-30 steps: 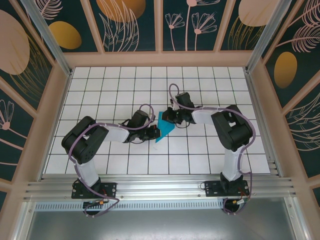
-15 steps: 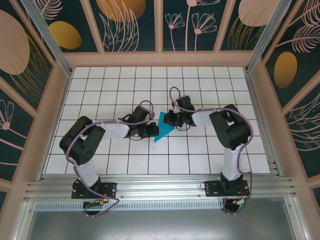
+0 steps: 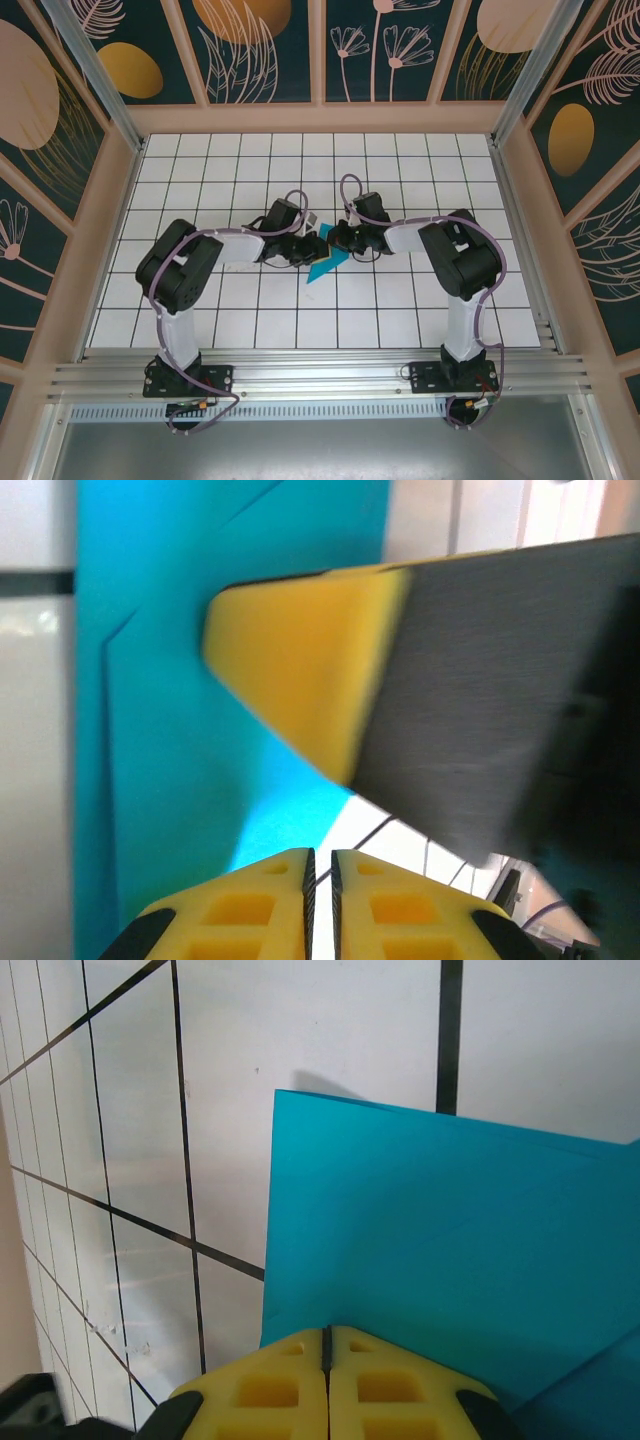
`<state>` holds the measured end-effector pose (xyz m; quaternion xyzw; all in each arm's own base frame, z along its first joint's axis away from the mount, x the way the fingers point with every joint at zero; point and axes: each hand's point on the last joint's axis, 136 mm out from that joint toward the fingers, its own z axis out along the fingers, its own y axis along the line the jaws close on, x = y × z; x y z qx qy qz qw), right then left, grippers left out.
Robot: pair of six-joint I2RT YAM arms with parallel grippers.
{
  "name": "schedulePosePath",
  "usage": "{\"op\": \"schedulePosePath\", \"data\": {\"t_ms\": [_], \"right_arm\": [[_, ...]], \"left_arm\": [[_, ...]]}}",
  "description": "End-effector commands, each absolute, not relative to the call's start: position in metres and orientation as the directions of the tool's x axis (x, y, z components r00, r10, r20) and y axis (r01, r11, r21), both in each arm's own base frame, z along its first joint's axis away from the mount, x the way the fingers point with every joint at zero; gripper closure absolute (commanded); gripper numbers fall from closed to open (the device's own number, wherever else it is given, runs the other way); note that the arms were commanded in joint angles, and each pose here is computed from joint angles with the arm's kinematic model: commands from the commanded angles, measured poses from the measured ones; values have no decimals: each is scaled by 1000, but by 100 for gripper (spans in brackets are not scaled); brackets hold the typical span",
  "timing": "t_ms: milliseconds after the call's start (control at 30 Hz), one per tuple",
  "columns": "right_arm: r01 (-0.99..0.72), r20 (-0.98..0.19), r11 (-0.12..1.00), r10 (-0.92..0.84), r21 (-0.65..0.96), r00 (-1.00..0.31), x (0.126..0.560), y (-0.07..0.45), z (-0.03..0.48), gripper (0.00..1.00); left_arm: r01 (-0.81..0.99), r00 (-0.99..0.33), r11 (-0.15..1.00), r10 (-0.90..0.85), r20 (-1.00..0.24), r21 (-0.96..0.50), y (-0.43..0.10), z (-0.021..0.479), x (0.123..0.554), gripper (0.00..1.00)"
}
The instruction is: Fold a paper plane with a square sheet of paper (pick it up from the middle)
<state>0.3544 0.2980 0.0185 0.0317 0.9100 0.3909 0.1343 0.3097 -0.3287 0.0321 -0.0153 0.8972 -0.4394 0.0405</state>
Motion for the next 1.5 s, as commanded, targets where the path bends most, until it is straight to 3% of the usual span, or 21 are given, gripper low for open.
{"op": "schedulePosePath", "data": {"t_ms": [0, 300, 567, 867, 1033, 1167, 1467], "right_arm": [[52, -150, 783, 184, 620, -971, 335, 273, -29, 92], [68, -149, 800, 193, 596, -970, 335, 268, -33, 92], [73, -147, 816, 190, 573, -971, 336, 266, -37, 92], [78, -143, 812, 194, 578, -970, 335, 268, -36, 91], [83, -138, 816, 196, 573, -971, 334, 267, -39, 91], [84, -135, 817, 195, 570, -972, 333, 267, -39, 91], [82, -137, 824, 190, 561, -972, 333, 265, -39, 91]], "left_arm": [[-9, -999, 605, -47, -25, -796, -329, 26, 304, 83], [-53, -999, 750, -32, 43, -659, -289, -18, 269, 87], [-19, -999, 775, 16, 49, -632, -272, -14, 246, 85], [51, -998, 676, 4, -66, -735, -297, 45, 273, 82], [44, -999, 604, 31, -31, -796, -310, 58, 269, 81], [10, -997, 597, 62, 34, -803, -309, 43, 254, 81], [-55, -995, 724, 17, 97, -688, -279, -13, 237, 84]]}}
